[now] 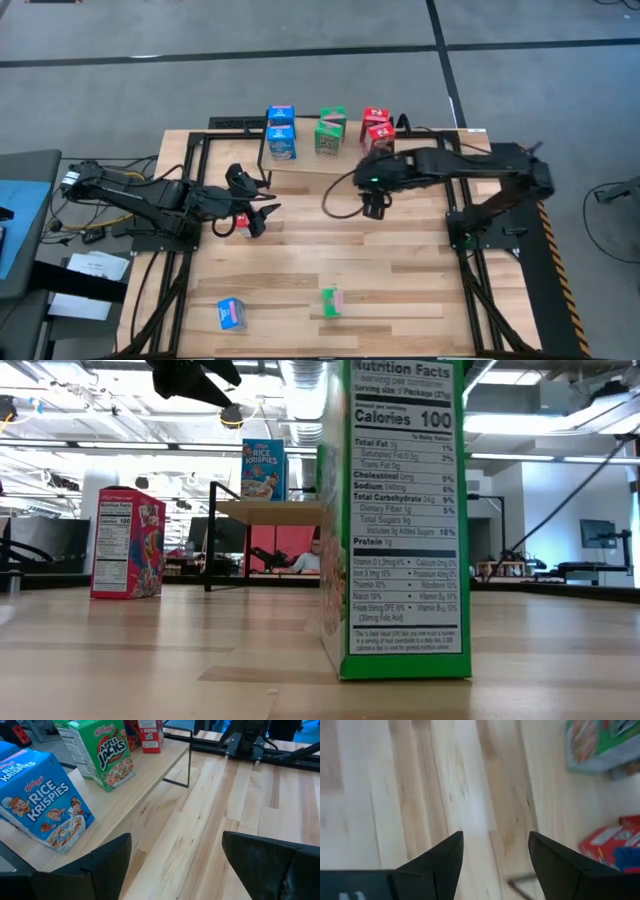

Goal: Stack cereal on shelf
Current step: Put the top green cereal box on the shelf aligned with the other green cereal box

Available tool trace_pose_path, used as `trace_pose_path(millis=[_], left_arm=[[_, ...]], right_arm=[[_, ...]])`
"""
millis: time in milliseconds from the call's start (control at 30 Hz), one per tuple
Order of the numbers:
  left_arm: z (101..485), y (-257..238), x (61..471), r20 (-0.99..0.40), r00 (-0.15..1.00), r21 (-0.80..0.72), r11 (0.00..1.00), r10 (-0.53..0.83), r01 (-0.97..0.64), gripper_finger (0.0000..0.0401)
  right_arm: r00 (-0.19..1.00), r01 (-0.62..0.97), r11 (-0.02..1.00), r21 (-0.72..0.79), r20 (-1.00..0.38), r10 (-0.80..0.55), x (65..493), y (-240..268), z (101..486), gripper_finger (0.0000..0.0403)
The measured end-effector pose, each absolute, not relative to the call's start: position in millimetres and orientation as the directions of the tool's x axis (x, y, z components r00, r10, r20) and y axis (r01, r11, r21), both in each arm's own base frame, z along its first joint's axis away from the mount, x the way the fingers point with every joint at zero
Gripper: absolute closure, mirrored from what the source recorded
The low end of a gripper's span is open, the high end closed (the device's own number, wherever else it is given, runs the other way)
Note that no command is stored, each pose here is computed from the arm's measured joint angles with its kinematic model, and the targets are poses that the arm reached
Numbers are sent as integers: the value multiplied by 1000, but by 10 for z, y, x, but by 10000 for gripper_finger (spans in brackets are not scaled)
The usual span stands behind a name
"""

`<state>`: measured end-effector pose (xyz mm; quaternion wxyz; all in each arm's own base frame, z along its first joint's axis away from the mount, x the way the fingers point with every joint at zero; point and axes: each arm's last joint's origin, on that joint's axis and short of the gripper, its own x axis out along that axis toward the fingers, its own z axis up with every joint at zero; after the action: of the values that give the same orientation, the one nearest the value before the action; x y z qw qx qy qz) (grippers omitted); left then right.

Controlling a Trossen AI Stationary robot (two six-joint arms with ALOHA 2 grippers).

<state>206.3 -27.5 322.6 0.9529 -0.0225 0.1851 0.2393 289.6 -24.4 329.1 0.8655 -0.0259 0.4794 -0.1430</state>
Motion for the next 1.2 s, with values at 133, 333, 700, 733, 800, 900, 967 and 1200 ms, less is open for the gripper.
trace_pose_path(millis=[133, 333, 700, 733, 800, 900, 967, 1200], left_arm=[[3225, -277, 2063, -365, 819, 44, 887, 443, -460, 99], [3224, -278, 2063, -367, 820, 43, 889, 439, -456, 99], [3213, -277, 2058, -377, 815, 58, 889, 440, -453, 99], [3215, -276, 2058, -375, 816, 57, 889, 440, -454, 99], [3210, -277, 2057, -379, 814, 62, 890, 440, -453, 99], [3211, -275, 2056, -378, 813, 65, 889, 442, -453, 99], [3213, -276, 2058, -376, 814, 63, 889, 442, -454, 99], [3215, -276, 2058, -375, 815, 61, 889, 442, -454, 99]], right_arm=[[654, 275, 953, -125, -702, -281, 2740, -237, 3225, 154], [751, 256, 956, -145, -593, -291, 2785, -267, 2983, 154], [783, 291, 916, -275, -482, -393, 3219, -425, 2740, 154], [779, 313, 904, -291, -466, -420, 3235, -449, 2735, 154], [782, 344, 888, -307, -429, -451, 3269, -485, 2752, 154], [792, 373, 878, -299, -392, -469, 3286, -547, 2781, 154], [792, 391, 872, -294, -376, -482, 3285, -591, 2799, 154], [782, 439, 854, -279, -349, -516, 3269, -728, 2826, 154]])
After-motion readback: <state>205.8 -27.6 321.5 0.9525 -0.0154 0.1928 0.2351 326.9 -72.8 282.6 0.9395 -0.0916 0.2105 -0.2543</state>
